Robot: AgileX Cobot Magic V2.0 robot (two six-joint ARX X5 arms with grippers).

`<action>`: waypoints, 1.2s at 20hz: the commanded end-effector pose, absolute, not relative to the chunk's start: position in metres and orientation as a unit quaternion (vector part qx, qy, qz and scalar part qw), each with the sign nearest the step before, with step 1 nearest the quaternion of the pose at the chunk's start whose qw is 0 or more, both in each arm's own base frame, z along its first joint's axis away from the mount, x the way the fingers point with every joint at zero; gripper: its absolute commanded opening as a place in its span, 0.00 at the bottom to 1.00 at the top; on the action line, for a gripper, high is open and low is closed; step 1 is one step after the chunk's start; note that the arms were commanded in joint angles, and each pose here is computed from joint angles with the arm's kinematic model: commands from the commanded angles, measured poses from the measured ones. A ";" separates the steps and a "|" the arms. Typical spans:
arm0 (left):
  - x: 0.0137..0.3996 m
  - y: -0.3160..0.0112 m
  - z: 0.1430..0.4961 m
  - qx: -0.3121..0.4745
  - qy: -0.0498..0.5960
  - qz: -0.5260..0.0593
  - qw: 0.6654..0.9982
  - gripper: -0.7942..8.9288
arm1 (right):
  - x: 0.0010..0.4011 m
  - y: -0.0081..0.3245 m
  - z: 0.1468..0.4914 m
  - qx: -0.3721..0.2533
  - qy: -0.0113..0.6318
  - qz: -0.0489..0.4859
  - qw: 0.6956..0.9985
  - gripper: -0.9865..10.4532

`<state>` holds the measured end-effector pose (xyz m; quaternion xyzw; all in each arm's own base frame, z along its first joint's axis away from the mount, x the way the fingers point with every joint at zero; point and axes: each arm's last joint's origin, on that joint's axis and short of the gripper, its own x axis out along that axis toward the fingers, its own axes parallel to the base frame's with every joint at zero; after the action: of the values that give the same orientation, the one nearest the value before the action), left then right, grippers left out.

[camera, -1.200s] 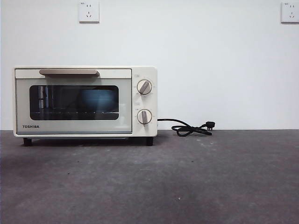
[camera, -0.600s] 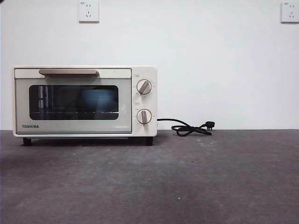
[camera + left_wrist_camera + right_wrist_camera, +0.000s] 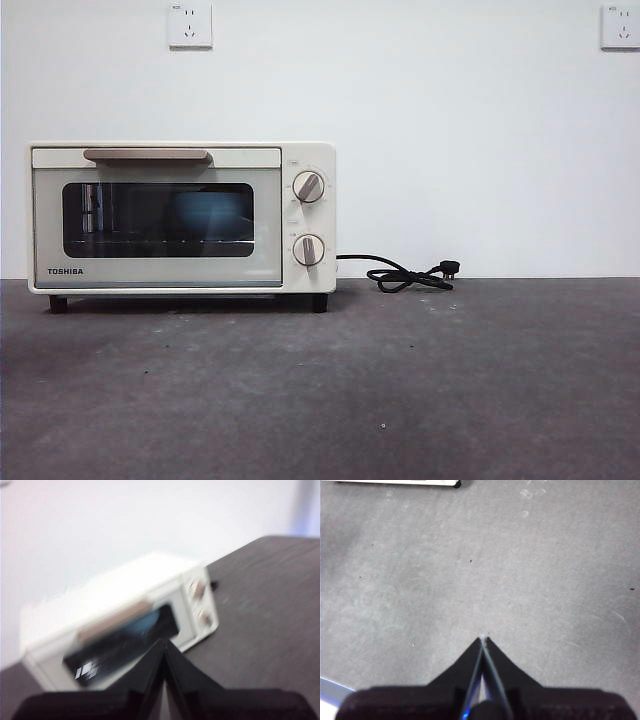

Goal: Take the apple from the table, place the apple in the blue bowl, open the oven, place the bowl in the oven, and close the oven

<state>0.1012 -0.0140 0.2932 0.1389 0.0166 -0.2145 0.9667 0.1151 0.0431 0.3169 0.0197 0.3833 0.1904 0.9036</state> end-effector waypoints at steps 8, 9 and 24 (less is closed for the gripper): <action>0.093 -0.005 0.173 0.097 0.032 -0.062 0.993 0.08 | 0.116 0.043 0.315 0.021 0.385 0.181 0.905 0.09; 0.093 -0.004 0.171 0.097 0.036 -0.052 0.993 0.08 | 0.116 0.043 0.314 0.021 0.385 0.181 0.905 0.09; 0.097 -0.003 0.149 0.080 0.086 -0.023 0.993 0.08 | 0.116 0.043 0.314 0.021 0.385 0.181 0.905 0.09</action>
<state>0.0962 -0.0027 0.1510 0.0857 0.0876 -0.0231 0.9922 0.1154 0.0428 0.3168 0.0189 0.3832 0.1848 0.9048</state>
